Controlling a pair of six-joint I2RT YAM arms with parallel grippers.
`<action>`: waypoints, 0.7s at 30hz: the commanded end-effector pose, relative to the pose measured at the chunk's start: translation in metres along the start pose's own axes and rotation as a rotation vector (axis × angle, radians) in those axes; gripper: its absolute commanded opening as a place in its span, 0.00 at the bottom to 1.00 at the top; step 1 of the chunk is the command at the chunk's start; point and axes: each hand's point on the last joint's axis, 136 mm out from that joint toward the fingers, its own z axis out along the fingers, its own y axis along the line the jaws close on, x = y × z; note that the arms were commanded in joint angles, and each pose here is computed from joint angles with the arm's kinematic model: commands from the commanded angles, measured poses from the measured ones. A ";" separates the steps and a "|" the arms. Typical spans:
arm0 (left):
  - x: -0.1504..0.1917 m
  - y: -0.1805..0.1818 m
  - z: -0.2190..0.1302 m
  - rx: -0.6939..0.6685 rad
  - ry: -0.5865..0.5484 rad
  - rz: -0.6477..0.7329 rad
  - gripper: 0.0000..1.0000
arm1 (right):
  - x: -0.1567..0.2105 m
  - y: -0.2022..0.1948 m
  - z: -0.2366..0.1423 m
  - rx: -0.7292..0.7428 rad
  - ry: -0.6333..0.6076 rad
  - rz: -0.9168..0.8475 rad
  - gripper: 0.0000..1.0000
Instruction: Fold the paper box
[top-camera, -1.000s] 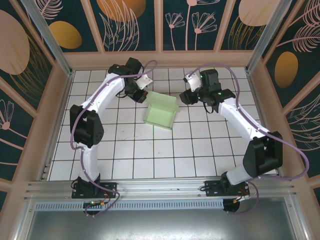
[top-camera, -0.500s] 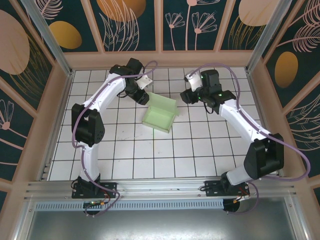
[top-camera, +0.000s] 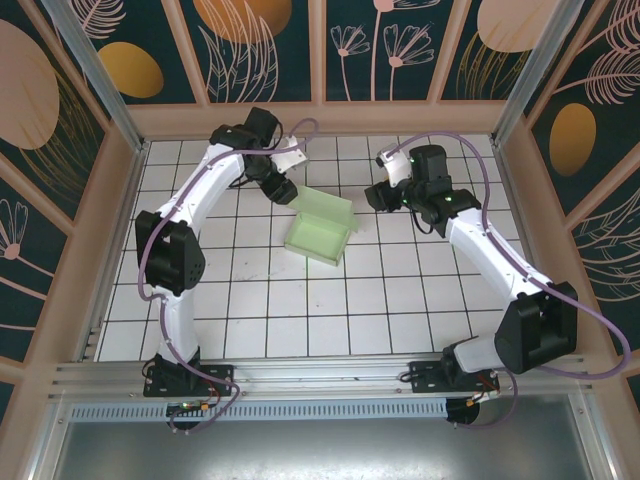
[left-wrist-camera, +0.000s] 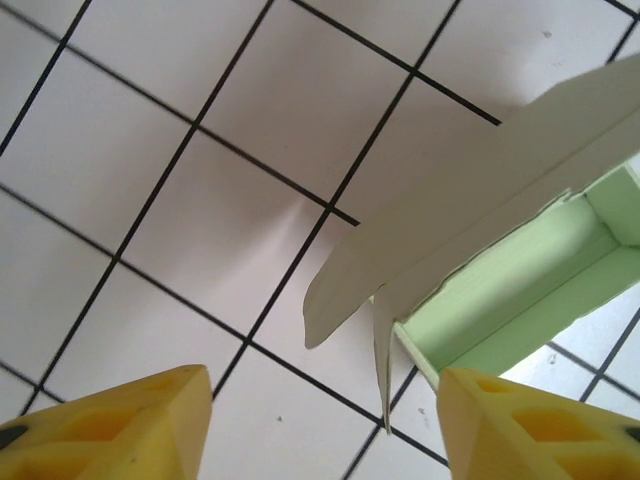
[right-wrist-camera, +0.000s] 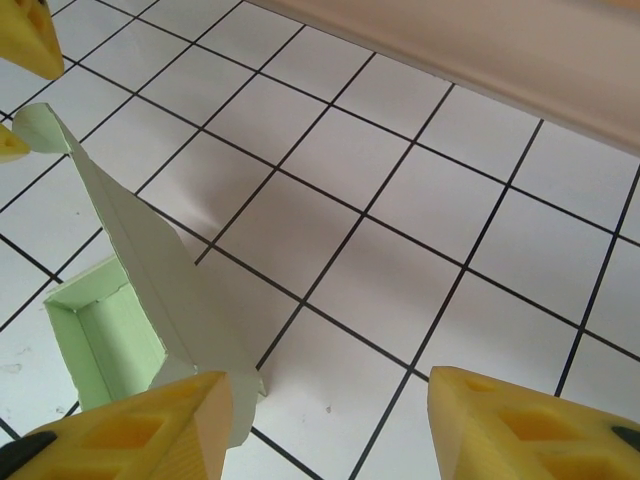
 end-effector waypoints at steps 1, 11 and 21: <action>-0.002 -0.005 0.001 0.053 -0.065 0.119 0.57 | -0.002 0.003 -0.010 -0.007 -0.014 0.012 0.55; -0.002 -0.008 0.013 0.079 -0.129 0.191 0.36 | 0.001 0.002 -0.012 0.008 -0.008 0.018 0.55; -0.002 -0.006 0.023 0.075 -0.144 0.201 0.22 | 0.005 0.000 -0.012 0.019 0.000 0.014 0.55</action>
